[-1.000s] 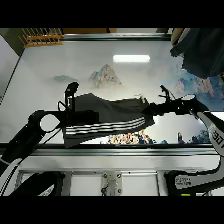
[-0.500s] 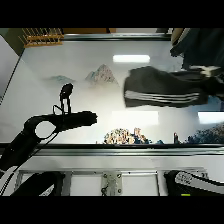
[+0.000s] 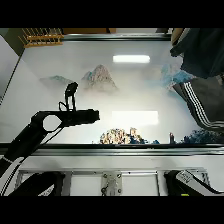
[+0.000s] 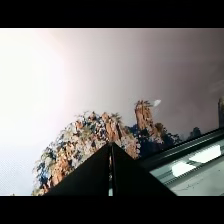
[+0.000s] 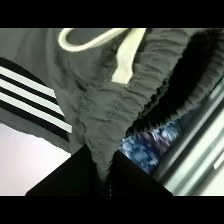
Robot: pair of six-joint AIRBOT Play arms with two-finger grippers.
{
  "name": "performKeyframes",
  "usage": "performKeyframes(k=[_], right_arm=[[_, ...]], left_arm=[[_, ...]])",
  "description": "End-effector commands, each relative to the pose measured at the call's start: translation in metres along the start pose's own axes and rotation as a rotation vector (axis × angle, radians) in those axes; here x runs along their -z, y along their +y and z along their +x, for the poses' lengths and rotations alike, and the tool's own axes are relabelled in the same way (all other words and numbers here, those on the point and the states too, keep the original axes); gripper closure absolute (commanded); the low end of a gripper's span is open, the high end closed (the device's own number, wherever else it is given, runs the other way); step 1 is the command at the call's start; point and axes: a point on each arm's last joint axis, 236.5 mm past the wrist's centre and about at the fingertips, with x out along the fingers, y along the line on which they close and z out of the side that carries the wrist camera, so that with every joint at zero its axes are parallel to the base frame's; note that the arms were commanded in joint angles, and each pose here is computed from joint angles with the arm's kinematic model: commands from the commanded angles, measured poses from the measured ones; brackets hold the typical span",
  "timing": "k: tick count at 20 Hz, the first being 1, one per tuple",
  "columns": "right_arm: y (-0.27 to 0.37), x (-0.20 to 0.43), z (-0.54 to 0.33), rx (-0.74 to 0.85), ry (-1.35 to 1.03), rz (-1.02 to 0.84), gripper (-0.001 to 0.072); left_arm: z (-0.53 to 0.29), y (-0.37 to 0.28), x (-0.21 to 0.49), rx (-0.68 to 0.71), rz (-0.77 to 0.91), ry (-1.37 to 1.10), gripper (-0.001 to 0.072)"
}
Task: Fold the clothes and pants, and hang the long-sleeved shirts on hangers.
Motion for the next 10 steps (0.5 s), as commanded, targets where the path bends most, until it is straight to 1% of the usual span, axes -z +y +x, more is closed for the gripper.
performKeyframes(k=[1,5,6,7,8,9,10], right_arm=[[-0.022,0.045,0.008,0.061,0.094,0.05,0.0693],[-0.03,0.08,0.013,0.074,0.152,0.057,0.0683],[-0.031,0.086,0.013,0.077,0.171,0.051,0.0641],[-0.032,0.088,0.012,0.079,0.181,0.047,0.0418],[-0.035,0.087,0.009,0.085,0.18,0.031,0.0121],[-0.037,0.081,0.004,0.097,0.164,0.014,0.0009],[-0.039,0.068,-0.005,0.112,0.125,-0.006,0.0009]], left_arm=[[0.0,-0.006,-0.009,0.005,0.013,-0.005,0.0702],[-0.001,-0.008,-0.01,0.008,0.028,-0.008,0.0702],[-0.001,-0.008,-0.009,0.007,0.028,-0.003,0.0702],[-0.001,-0.007,-0.008,0.006,0.028,0.002,0.0702],[-0.001,-0.007,-0.007,0.005,0.028,0.004,0.0702],[-0.001,-0.007,-0.007,0.005,0.028,0.006,0.0702],[-0.001,-0.007,-0.007,0.005,0.028,0.006,0.0702]])
